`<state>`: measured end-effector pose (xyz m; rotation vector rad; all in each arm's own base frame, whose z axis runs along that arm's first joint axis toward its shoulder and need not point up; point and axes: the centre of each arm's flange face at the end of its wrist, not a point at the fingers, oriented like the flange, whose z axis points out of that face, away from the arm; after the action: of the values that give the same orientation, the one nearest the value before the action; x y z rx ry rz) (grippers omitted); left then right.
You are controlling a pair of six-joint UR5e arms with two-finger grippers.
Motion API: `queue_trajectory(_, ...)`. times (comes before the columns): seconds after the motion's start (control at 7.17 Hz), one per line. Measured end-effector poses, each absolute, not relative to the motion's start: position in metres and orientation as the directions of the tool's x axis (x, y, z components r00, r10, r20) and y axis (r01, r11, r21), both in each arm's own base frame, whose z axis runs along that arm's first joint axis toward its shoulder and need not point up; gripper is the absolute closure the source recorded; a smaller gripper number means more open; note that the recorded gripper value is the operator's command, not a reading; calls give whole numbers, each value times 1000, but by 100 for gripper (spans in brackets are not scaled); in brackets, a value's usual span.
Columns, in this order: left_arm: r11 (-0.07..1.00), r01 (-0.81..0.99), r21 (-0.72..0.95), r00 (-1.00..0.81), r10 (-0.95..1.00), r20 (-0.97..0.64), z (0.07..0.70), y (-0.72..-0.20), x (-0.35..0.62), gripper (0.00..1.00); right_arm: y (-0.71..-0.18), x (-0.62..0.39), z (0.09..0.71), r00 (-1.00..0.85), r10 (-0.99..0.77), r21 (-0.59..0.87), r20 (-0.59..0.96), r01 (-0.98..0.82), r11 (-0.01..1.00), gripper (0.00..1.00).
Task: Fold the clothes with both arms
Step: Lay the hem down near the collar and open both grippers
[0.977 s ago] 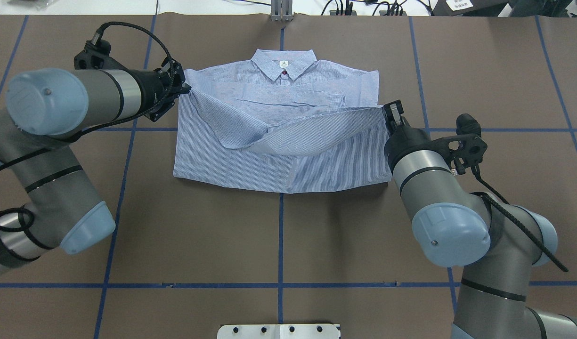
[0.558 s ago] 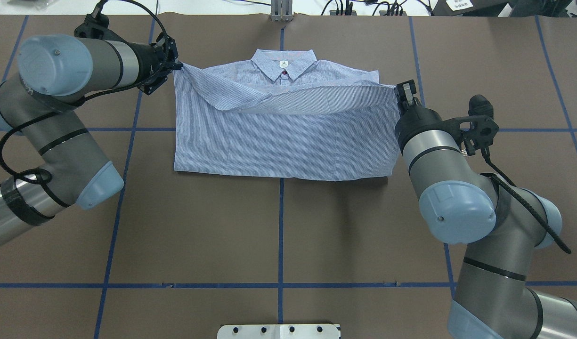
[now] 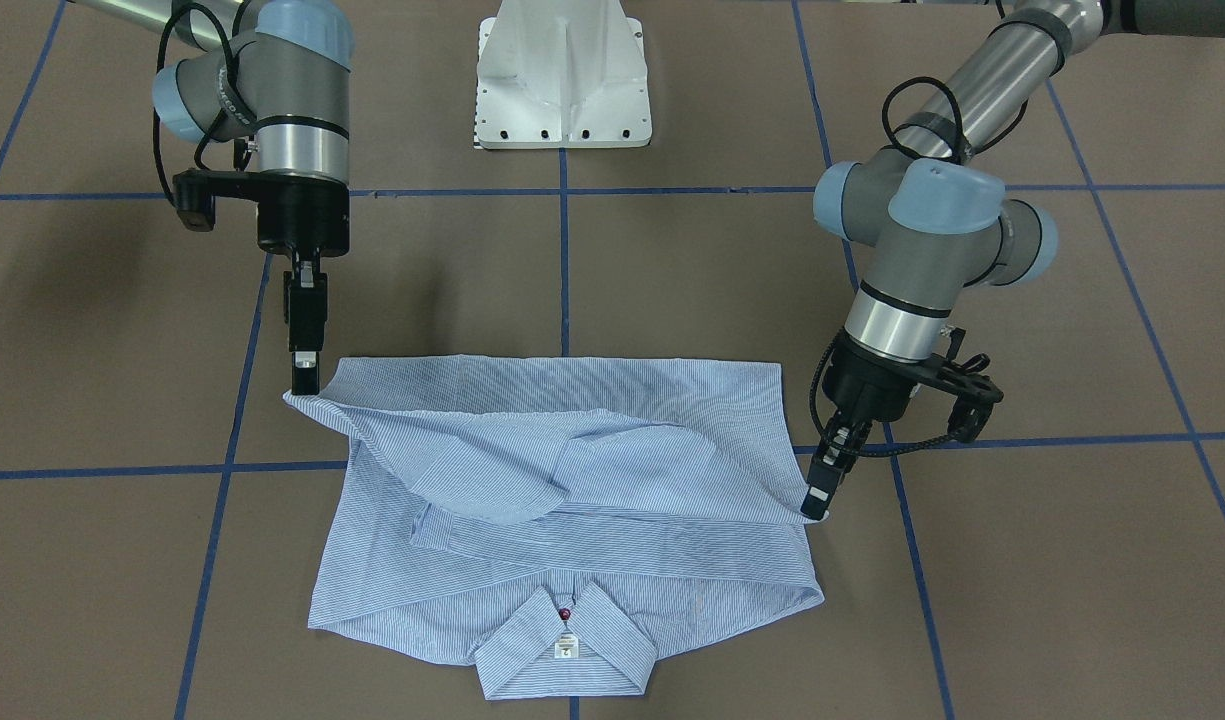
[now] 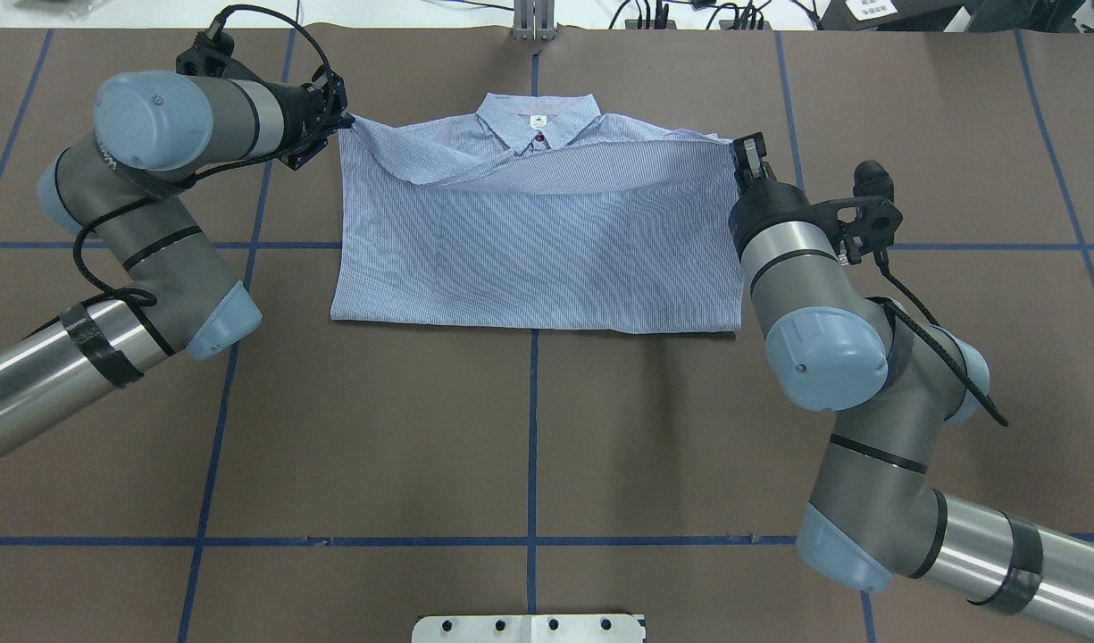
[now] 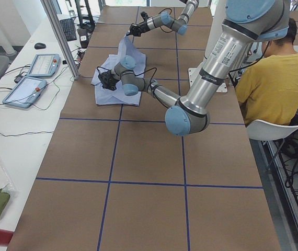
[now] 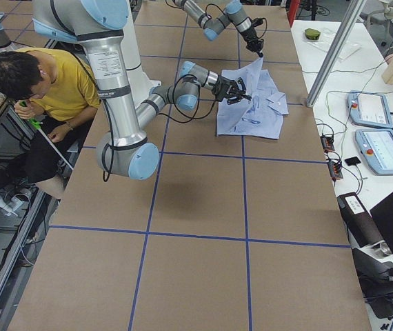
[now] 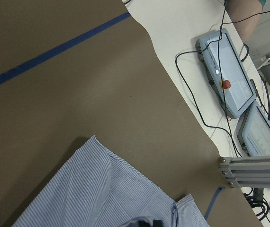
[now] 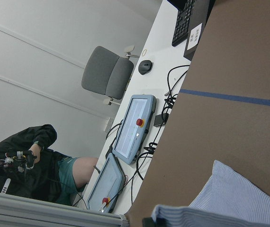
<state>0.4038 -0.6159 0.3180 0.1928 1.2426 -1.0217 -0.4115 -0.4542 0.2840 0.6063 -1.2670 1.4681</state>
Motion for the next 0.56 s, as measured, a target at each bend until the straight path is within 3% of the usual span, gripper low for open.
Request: queue_trajectory(0.56,571,731,-373,-25,-523,-852,344,-648,430,100,-515,-441,306,-273,448,-354,851,-929,107,100)
